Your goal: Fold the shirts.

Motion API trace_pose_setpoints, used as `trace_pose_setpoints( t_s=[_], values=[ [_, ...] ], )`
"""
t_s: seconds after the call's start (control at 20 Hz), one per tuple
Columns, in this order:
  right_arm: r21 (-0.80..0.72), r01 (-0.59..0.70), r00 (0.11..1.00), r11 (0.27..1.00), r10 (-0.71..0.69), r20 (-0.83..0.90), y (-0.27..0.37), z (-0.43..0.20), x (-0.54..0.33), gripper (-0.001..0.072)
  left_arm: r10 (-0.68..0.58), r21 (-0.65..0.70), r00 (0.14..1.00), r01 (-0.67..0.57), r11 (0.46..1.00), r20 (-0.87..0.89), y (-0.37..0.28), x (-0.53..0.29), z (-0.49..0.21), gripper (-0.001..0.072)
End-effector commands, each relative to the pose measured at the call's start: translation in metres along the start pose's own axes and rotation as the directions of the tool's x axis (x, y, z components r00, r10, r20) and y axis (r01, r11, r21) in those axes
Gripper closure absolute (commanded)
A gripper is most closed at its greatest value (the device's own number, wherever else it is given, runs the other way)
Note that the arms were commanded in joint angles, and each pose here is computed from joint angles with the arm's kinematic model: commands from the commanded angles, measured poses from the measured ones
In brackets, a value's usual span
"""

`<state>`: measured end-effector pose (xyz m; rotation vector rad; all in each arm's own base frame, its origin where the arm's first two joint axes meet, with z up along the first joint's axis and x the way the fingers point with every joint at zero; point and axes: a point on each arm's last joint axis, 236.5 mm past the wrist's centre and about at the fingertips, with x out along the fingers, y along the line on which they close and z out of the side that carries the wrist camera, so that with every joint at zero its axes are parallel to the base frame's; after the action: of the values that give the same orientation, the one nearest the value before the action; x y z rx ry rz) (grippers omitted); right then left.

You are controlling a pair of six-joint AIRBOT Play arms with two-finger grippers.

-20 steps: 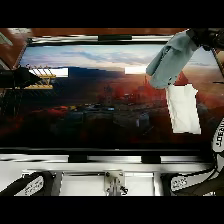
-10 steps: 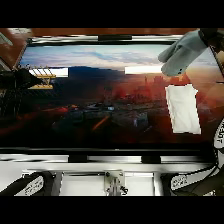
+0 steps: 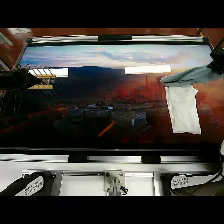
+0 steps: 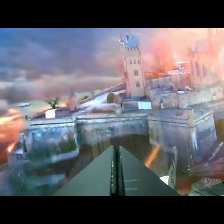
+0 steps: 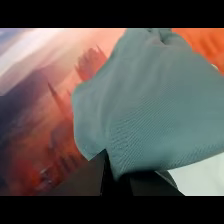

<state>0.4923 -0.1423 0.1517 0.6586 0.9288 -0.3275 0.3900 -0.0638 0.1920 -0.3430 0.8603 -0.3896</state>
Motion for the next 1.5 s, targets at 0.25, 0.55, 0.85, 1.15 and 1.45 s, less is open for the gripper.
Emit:
trace_pose_setpoints(
  t_s=[0.25, 0.55, 0.85, 1.15, 1.45],
  values=[
    [0.012, 0.316, 0.912, 0.949, -0.300, -0.281, -0.068, -0.074, -0.047, 0.0653, 0.002, 0.021, 1.000, -0.002, 1.000, 0.013, 0.000, -0.001, 0.003, 0.0675],
    [0.003, 0.428, 0.790, 0.904, -0.372, -0.487, -0.104, -0.135, -0.011, 0.0652, -0.026, 0.057, 0.999, 0.024, 0.998, 0.019, -0.007, -0.001, 0.004, 0.0675],
    [-0.008, 0.483, 0.678, 0.876, -0.380, -0.629, -0.128, -0.191, 0.014, 0.0651, -0.025, 0.057, 0.999, 0.024, 0.998, 0.020, -0.006, -0.001, 0.005, 0.0675],
    [-0.249, 0.568, 0.579, 0.784, -0.596, -0.557, -0.178, -0.178, -0.022, 0.0203, -0.025, 0.071, 1.000, 0.024, 0.997, 0.016, -0.006, 0.000, 0.004, 0.0675],
    [-0.310, 0.499, 0.855, 0.809, -0.518, 0.025, -0.101, -0.024, -0.069, 0.0204, 0.052, 0.131, 0.999, -0.051, 0.990, -0.006, 0.006, 0.013, 0.001, 0.0678]
  ],
)
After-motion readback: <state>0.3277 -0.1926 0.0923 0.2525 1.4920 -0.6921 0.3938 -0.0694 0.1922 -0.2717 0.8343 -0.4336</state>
